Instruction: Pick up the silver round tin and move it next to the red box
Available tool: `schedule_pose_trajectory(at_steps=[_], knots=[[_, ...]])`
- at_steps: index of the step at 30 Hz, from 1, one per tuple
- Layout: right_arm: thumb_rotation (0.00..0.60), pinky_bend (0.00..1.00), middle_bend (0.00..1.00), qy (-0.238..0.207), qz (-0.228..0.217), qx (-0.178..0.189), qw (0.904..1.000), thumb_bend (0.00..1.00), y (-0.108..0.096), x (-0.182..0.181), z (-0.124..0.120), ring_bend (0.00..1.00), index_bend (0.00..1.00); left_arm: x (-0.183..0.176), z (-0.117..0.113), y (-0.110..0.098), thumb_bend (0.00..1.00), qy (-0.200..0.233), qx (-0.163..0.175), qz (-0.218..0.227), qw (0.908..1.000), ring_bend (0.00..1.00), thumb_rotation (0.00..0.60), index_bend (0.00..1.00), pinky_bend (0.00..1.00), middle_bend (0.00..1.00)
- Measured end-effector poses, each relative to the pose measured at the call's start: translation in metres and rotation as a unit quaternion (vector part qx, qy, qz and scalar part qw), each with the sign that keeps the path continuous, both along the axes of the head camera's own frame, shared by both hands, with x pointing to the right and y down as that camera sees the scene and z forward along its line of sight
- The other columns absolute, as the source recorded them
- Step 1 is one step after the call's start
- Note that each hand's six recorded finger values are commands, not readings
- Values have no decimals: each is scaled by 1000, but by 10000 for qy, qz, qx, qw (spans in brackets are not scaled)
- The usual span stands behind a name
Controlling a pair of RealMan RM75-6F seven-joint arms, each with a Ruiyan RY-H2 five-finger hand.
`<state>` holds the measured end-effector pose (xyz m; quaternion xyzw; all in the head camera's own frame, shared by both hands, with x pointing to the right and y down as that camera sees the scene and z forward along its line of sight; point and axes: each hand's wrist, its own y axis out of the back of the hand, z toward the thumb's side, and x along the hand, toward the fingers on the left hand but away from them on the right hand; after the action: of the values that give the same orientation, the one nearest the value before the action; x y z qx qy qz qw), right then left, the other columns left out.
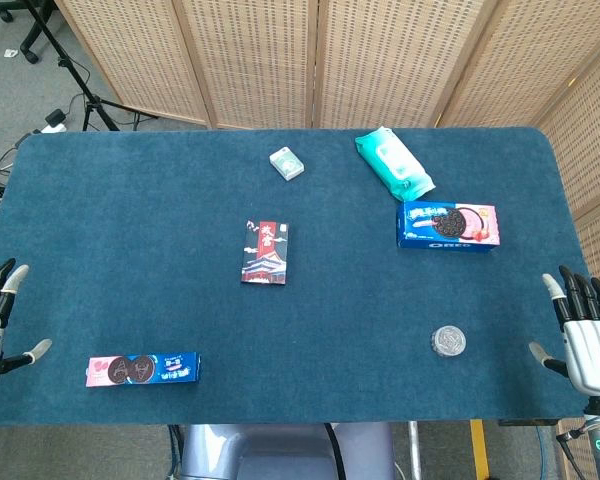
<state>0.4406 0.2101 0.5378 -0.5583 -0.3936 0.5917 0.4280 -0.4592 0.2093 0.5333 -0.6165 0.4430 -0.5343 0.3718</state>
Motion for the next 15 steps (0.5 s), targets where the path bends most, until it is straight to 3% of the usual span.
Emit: schedule_pose_trajectory(at_steps=[9,15], knots=[[600,0,0,-254,-78,-122,9996,0,1,-4,0,0,0,-2,-2,0,0,42,30,-35,10000,0,600,0,0,0],[600,0,0,-661,-772,-1147,9882,0,7,-15,7,0,0,-1,0,0,0,29,-32,-16,10000,0,600,0,0,0]])
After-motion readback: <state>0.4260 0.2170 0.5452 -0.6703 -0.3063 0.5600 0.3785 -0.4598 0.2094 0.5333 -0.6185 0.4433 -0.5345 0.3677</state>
